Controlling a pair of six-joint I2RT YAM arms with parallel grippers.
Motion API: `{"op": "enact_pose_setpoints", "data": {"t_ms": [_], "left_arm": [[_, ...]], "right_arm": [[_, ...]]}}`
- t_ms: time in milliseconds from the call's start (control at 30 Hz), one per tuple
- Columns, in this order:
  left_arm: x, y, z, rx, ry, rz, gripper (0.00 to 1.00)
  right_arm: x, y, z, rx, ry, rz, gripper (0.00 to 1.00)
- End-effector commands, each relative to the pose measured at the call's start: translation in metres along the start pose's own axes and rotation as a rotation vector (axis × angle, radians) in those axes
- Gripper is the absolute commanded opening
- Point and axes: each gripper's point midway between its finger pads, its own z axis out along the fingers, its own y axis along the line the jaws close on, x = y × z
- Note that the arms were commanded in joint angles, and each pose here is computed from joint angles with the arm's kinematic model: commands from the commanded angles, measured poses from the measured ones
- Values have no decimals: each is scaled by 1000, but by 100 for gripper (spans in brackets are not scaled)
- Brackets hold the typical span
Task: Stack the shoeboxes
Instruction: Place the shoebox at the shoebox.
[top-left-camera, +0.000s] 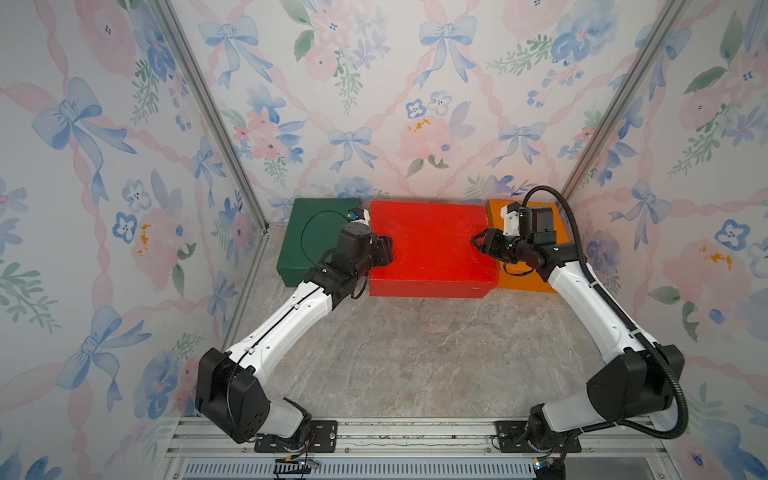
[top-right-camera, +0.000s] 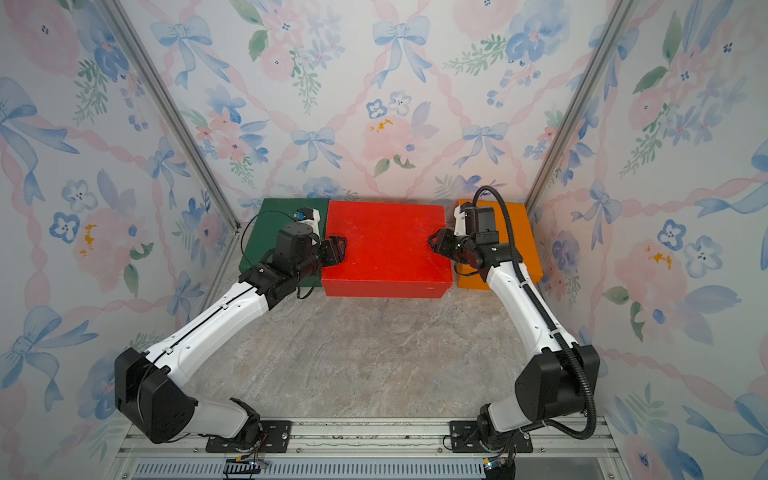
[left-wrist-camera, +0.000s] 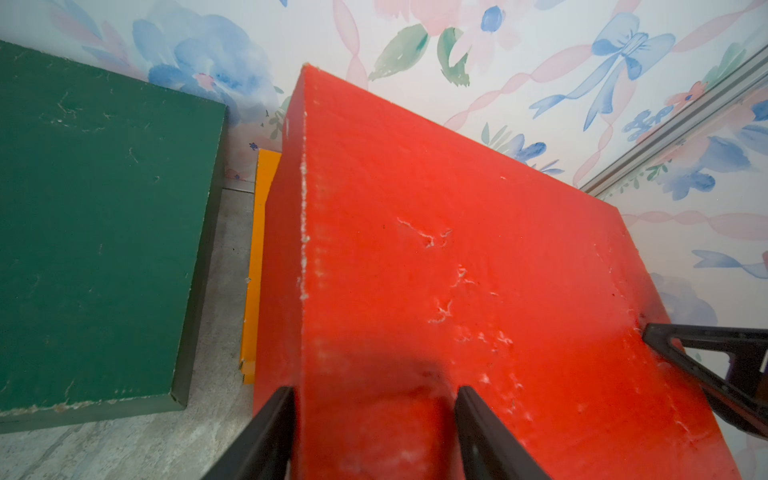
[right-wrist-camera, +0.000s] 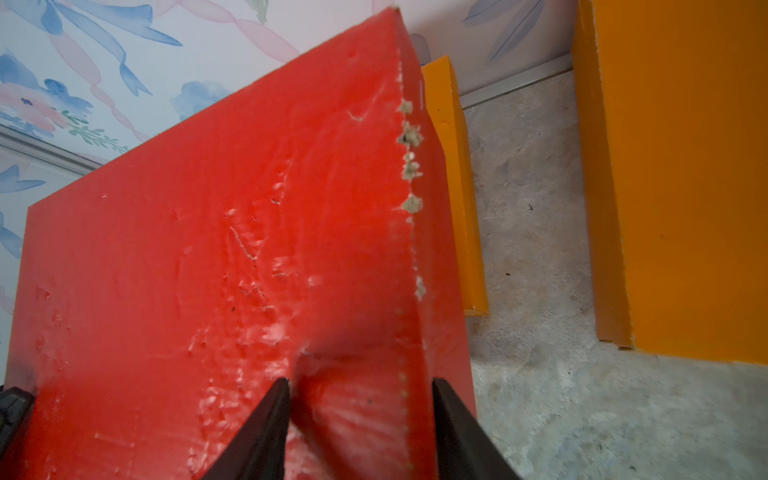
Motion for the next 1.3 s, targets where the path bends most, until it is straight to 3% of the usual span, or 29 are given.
{"op": "enact_pose_setpoints", "data": {"t_ms": [0,1267], "left_arm": [[-12,-101,-17,436,8,31,63],[-43,-80,60,411,23,3,63]], "right_arm": [[10,89,-9,-366,94,-44,52],[-50,95,52,-426,83,28,50]]}}
